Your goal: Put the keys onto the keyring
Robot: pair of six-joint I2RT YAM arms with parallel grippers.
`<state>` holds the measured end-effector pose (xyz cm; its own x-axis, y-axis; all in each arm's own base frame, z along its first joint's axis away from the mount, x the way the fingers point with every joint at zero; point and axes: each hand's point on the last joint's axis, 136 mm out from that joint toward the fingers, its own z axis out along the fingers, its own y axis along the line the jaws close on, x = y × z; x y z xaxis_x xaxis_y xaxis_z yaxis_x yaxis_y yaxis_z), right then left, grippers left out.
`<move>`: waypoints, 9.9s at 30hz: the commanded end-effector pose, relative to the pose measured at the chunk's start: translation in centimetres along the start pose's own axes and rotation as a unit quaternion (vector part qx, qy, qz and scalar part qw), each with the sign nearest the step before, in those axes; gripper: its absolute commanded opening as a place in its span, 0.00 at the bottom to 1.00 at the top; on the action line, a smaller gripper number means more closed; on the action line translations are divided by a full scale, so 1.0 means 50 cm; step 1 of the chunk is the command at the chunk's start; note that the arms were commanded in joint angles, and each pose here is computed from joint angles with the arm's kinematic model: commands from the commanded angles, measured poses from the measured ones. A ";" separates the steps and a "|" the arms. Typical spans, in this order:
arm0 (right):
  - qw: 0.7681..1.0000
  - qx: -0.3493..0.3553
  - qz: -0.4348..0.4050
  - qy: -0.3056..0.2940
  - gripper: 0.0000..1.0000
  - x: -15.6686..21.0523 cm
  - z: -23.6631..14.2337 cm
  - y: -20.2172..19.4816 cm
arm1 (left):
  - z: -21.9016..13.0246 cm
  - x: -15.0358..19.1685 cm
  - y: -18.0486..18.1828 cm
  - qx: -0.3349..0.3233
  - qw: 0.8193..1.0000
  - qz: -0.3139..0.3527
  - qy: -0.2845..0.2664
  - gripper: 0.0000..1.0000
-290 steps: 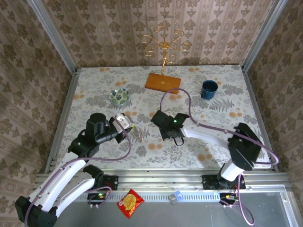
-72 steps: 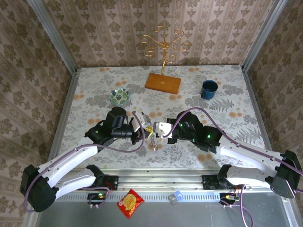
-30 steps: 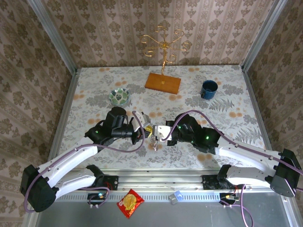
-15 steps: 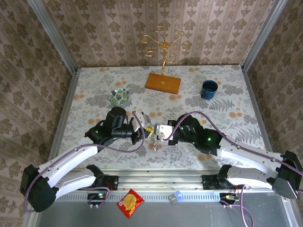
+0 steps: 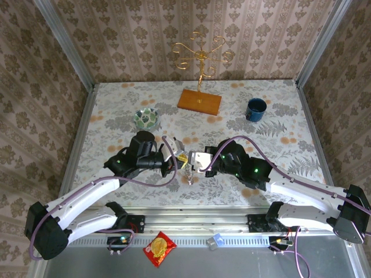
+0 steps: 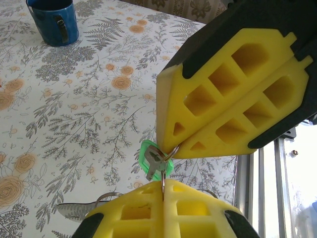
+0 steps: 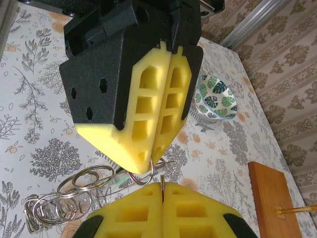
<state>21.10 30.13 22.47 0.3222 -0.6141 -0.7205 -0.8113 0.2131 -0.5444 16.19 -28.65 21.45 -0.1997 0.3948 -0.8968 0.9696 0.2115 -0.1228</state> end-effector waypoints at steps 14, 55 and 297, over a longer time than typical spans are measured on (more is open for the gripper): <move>0.999 -0.038 0.006 -0.004 0.00 -0.002 0.005 0.031 | -0.010 -0.051 -0.007 0.002 0.999 0.020 -0.036 0.00; 0.998 -0.062 -0.013 -0.001 0.00 -0.009 0.000 0.048 | -0.014 -0.063 0.024 -0.043 0.998 0.020 -0.041 0.00; 0.955 -0.124 0.232 -0.135 0.22 -0.057 -0.060 0.009 | -0.039 -0.103 -0.088 0.037 0.949 0.217 -0.225 0.00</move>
<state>18.83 29.17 24.98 -0.0233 -0.3006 -0.9535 -0.9700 0.2378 -0.0513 13.38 -29.78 26.06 0.2533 0.0715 -0.9647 0.9641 0.0632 0.2579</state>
